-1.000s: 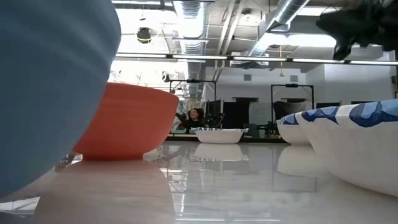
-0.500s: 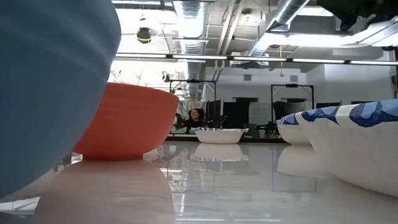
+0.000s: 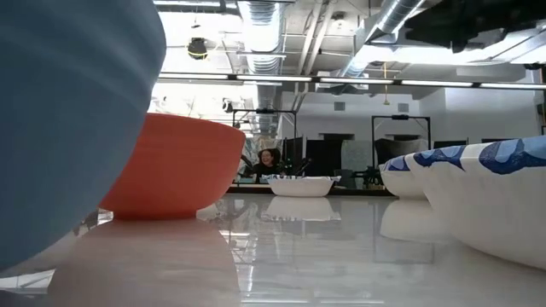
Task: Nest bowls inside each other
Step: Stack the blue patterned bowl into the blue patterned bowl
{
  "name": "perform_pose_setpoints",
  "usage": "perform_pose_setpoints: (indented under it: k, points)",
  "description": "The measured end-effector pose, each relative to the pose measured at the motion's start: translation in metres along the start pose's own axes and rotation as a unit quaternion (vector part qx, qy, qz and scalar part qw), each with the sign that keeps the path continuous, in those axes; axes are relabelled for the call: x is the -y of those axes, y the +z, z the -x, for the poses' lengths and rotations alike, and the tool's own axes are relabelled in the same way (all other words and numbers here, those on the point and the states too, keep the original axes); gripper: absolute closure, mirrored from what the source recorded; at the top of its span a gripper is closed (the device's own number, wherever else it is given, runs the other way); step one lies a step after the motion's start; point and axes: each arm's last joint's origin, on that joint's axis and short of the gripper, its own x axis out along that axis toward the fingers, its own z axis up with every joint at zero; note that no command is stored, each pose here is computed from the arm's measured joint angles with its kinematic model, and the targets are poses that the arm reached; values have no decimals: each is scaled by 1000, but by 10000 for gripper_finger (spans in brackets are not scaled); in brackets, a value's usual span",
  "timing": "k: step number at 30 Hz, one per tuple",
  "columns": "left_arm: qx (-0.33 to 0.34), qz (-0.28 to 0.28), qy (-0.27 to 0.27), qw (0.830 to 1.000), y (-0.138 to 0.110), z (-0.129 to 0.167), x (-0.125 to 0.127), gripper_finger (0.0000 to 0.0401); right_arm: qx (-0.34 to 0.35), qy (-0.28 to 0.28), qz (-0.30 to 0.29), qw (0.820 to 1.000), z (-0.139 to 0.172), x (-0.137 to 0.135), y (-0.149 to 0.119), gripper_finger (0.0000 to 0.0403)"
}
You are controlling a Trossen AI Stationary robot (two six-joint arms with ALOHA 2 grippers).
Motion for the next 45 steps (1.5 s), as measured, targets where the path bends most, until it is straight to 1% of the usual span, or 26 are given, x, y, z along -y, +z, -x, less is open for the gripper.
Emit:
perform_pose_setpoints:
  k: [3, 4, 6, 9, 11, 13, 17, 20, 22, 24, 25, 27, 28, 29, 31, 37, 41, 45]
  points:
    - [-1, -3, 6, 1000, 3, -1, 1, 227, -17, -16, -6, 1000, -8, 0, 7, 180]
    - [1, -1, 9, 1000, 4, -1, 1, 227, -26, -29, -9, 999, -11, 0, 9, 180]
    - [2, 3, 16, 1000, 5, -2, 1, 227, -46, -73, -21, 996, -17, 2, 13, 180]
    - [-1, 14, 26, 1000, 5, -4, 0, 227, -79, -146, -43, 985, -26, 4, 15, 180]
    - [-14, 12, 31, 999, 3, -6, -1, 227, -102, -156, -42, 982, -31, 4, 17, 180]
    - [-33, 5, 26, 999, 0, -10, -1, 227, -120, -138, -38, 982, -37, 2, 18, 180]
    - [-59, 2, 7, 998, -3, -19, 2, 227, -136, -76, -39, 987, -49, -8, 24, 180]
    - [-75, -11, 10, 997, -5, -26, 4, 227, -147, -35, -38, 988, -59, -18, 28, 180]
    - [-88, -26, 15, 996, -8, -31, 5, 227, -161, 4, -22, 987, -66, -27, 27, 180]
    - [-103, -47, 10, 994, -11, -36, 6, 227, -173, 62, 0, 983, -71, -39, 25, 180]
    - [-110, -57, 1, 992, -12, -38, 8, 227, -182, 105, 9, 978, -73, -45, 22, 180]
    - [-124, -73, -22, 989, -14, -43, 11, 227, -196, 190, 21, 962, -76, -61, 16, 180]
    - [-129, -79, -33, 988, -15, -44, 12, 227, -201, 222, 22, 954, -77, -68, 14, 180]
    - [-135, -83, -44, 986, -15, -46, 14, 227, -209, 243, 23, 947, -78, -74, 11, 180]
    - [-144, -87, -60, 984, -13, -47, 16, 227, -224, 264, 14, 938, -77, -85, 6, 180]
    - [-142, -102, -93, 980, 4, -48, 22, 227, -275, 283, 6, 919, -79, -110, -11, 180]
    - [-159, -111, -101, 976, 8, -45, 23, 227, -307, 276, -2, 911, -86, -118, -24, 180]
    - [-170, -110, -109, 973, 7, -44, 23, 227, -346, 274, -11, 897, -93, -125, -41, 180]
